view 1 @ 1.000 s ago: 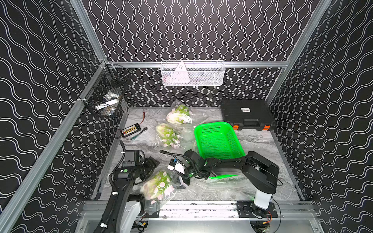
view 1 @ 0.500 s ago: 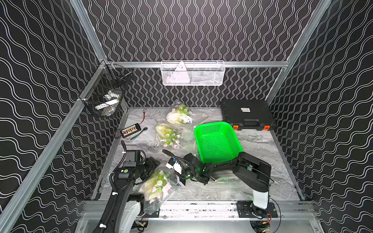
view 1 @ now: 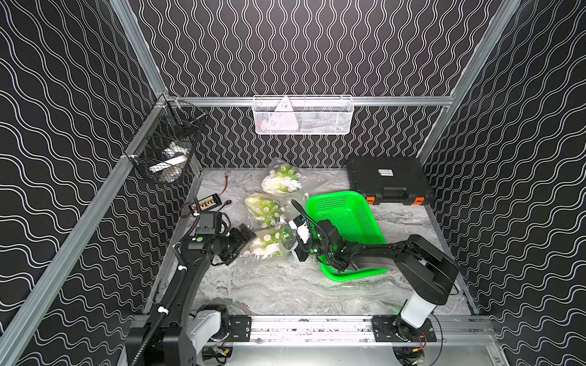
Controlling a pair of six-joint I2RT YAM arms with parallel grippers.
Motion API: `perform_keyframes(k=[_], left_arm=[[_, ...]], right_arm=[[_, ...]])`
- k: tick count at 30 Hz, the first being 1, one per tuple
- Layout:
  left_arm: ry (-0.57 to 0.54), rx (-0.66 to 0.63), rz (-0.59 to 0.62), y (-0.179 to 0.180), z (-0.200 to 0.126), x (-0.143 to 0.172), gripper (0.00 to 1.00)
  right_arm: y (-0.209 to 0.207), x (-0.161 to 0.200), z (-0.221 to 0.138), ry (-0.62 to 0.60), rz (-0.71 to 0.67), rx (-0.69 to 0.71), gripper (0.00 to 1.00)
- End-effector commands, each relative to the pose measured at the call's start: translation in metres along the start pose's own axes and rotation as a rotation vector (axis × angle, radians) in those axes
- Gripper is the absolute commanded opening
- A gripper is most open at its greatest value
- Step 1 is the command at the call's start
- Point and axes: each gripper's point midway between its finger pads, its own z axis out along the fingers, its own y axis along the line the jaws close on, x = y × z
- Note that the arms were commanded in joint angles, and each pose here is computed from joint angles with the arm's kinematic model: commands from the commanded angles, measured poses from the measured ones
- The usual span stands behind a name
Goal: Open the zip-top bag and take out the chinese cabbages
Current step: Pick up the Chinese cabbage from the zipper food storage bag.
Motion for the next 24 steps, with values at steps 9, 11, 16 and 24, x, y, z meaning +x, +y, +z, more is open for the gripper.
perform_keyframes(k=[9,11,16,24], left_arm=[[0.097,0.065,-0.193,0.031,0.052,0.026,0.99],[0.085,0.072,-0.195,0.029,0.057,0.018,0.97],[0.054,0.106,-0.165,0.014,0.062,0.000,0.71],[0.030,0.124,-0.084,0.006,0.051,-0.003,0.00]], right_arm=[[-0.011,0.024,0.015,0.102,0.049,-0.014,0.14],[-0.014,0.027,0.015,0.130,0.053,0.010,0.38],[-0.012,0.032,0.010,0.178,0.049,0.018,0.61],[-0.025,0.018,-0.002,0.057,0.062,0.111,0.66]])
